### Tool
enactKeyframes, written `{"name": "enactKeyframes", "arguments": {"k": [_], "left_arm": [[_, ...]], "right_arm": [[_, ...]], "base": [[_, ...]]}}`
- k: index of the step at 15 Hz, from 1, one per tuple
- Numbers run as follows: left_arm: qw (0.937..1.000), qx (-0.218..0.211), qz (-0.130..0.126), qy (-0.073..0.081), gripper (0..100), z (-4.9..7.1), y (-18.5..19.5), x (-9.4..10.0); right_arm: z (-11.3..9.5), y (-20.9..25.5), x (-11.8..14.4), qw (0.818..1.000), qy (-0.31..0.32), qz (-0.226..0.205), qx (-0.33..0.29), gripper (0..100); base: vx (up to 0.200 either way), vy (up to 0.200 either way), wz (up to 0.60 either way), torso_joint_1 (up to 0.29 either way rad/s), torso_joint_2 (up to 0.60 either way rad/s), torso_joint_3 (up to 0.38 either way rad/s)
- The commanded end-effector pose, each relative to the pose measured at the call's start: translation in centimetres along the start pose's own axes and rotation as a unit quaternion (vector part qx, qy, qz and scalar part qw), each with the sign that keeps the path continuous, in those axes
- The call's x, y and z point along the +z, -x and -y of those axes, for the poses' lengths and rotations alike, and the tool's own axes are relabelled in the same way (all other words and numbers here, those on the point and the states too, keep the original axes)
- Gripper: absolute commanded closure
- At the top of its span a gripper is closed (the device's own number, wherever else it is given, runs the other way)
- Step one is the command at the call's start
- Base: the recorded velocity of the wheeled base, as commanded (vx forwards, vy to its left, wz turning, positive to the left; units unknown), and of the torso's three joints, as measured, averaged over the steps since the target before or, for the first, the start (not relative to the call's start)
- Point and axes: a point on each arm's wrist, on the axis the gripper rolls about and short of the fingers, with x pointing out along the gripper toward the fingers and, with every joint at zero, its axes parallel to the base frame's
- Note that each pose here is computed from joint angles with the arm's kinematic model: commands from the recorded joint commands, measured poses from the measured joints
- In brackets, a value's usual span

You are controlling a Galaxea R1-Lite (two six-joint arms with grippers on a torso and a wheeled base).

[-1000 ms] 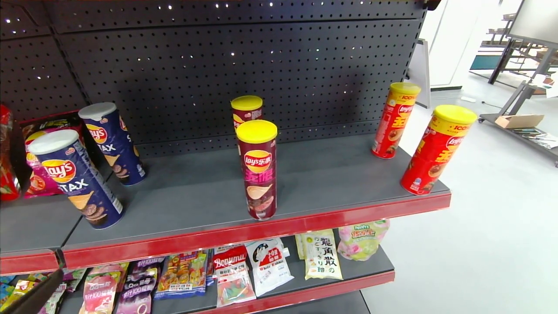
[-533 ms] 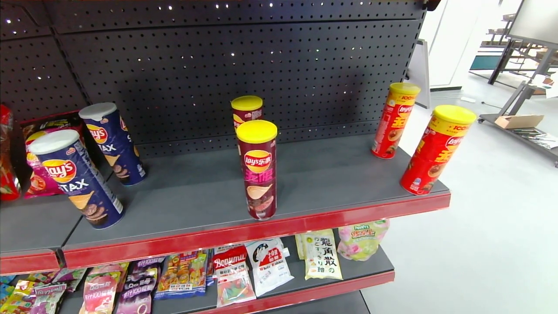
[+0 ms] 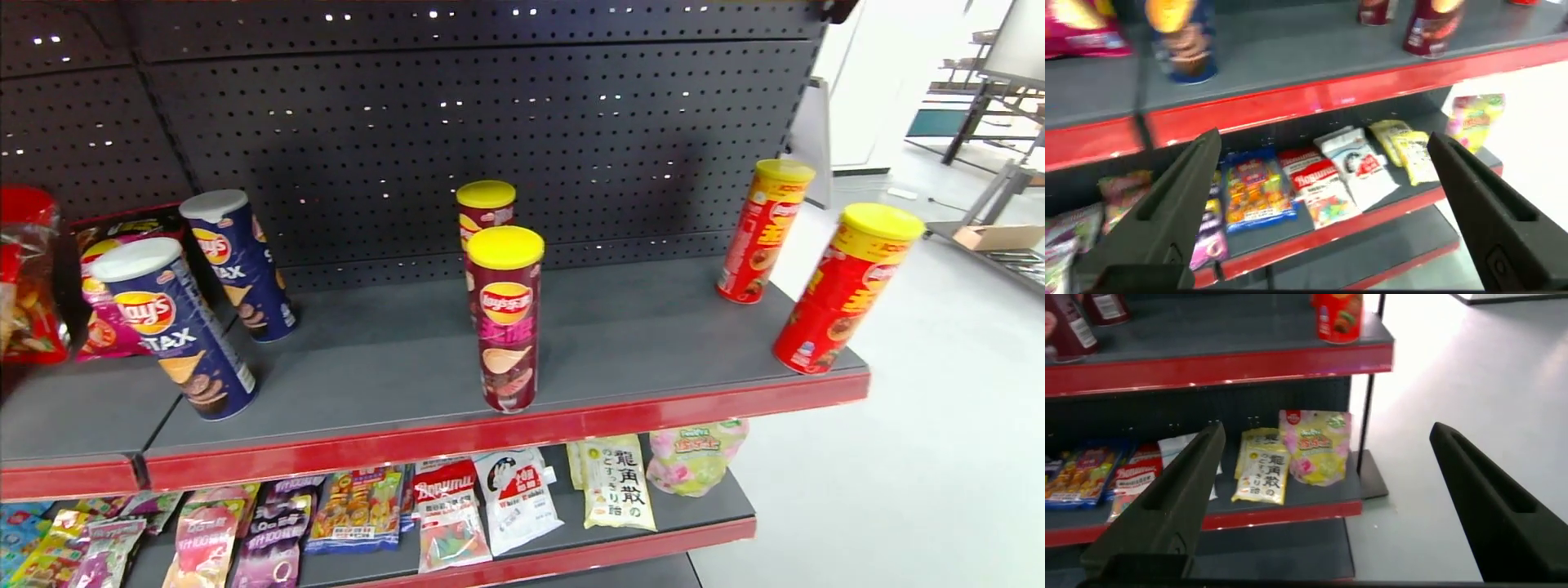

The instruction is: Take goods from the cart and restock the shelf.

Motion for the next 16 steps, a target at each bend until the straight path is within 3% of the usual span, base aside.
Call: {"name": "enactKeyframes", "arguments": {"k": [1,7,10,12,13,14,16], "left_arm": [[1.0,0.0,0.001,0.0,0,0.0,0.01,0.01],[1.0,0.001,0.001,-0.002,0,-0.01,0.0,-0.02],[0.9991,0.041,0.01,0.005,0,-0.21,-0.08,0.0],[0.9981,0.059,0.017,0.002,0,-0.32,-0.2,-0.11],[0.9932,0.114,0.019,0.013,0,-0.62,-0.41,-0.63],[0.9922,0.123,0.02,0.014,0,-0.68,-0.49,-0.81],[0.9949,0.099,0.016,-0.01,0,-0.57,-0.51,-0.81]], "right_arm": [[0.0,-0.01,0.01,1.0,0.0,0.0,0.0,0],[-0.01,-0.01,0.01,1.0,0.0,0.0,0.002,0],[-0.01,-0.01,0.01,1.0,-0.001,0.0,0.001,0],[0.0,-0.01,0.01,1.0,-0.001,0.0,0.0,0],[0.0,-0.01,0.01,1.0,-0.001,0.0,0.001,0],[0.0,-0.01,0.01,1.0,-0.001,0.0,0.0,0],[0.0,-0.01,0.01,1.0,-0.001,0.0,0.0,0]], "base": [[0.0,0.0,0.6,0.007,0.01,-0.002],[0.0,0.0,0.1,0.001,0.0,0.001],[0.0,0.0,0.0,0.0,0.0,0.0],[0.0,0.0,0.0,0.0,0.0,0.0],[0.0,0.0,0.0,0.0,0.0,0.0],[0.0,0.0,0.0,0.0,0.0,0.0],[0.0,0.0,0.0,0.0,0.0,0.0]]}}
